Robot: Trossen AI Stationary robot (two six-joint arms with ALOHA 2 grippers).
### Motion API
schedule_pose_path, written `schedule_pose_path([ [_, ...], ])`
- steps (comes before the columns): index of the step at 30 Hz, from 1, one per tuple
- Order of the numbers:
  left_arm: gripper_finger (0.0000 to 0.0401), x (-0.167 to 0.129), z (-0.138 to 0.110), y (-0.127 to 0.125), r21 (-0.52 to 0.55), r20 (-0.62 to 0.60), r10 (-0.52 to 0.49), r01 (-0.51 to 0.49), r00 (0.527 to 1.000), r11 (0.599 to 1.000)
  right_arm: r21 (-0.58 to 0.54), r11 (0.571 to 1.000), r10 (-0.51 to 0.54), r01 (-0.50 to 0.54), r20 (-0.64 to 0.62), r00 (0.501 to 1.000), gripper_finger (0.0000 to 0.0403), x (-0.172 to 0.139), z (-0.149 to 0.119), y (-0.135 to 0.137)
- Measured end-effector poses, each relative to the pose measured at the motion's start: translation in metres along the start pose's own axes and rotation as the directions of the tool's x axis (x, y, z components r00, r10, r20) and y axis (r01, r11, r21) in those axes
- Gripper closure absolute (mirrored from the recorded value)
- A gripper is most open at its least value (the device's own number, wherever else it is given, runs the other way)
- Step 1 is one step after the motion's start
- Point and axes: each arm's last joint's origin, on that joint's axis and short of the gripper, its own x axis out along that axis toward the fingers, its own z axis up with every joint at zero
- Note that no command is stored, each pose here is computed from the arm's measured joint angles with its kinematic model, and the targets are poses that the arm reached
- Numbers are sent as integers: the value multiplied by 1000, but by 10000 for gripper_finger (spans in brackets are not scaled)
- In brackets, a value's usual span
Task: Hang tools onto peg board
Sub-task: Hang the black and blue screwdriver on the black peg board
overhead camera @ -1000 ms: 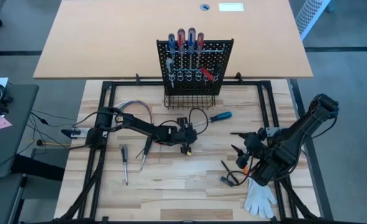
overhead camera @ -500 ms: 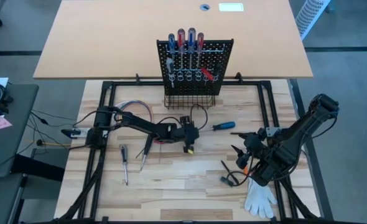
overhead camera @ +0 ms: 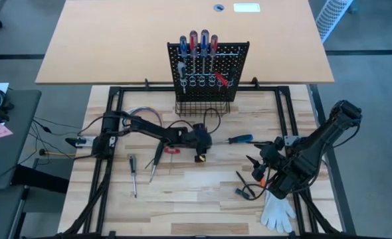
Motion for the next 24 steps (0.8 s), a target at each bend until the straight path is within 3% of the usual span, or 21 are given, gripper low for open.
schedule_pose_path([
  [13,385,0,0,1,-31,18,-24,25,1000,999,-1,1000,1,-1,0,1000,127,0,0,0],
  [24,398,-1,4,-8,-14,42,-16,17,999,1000,-6,1000,8,-8,1,1000,127,-1,0,1],
])
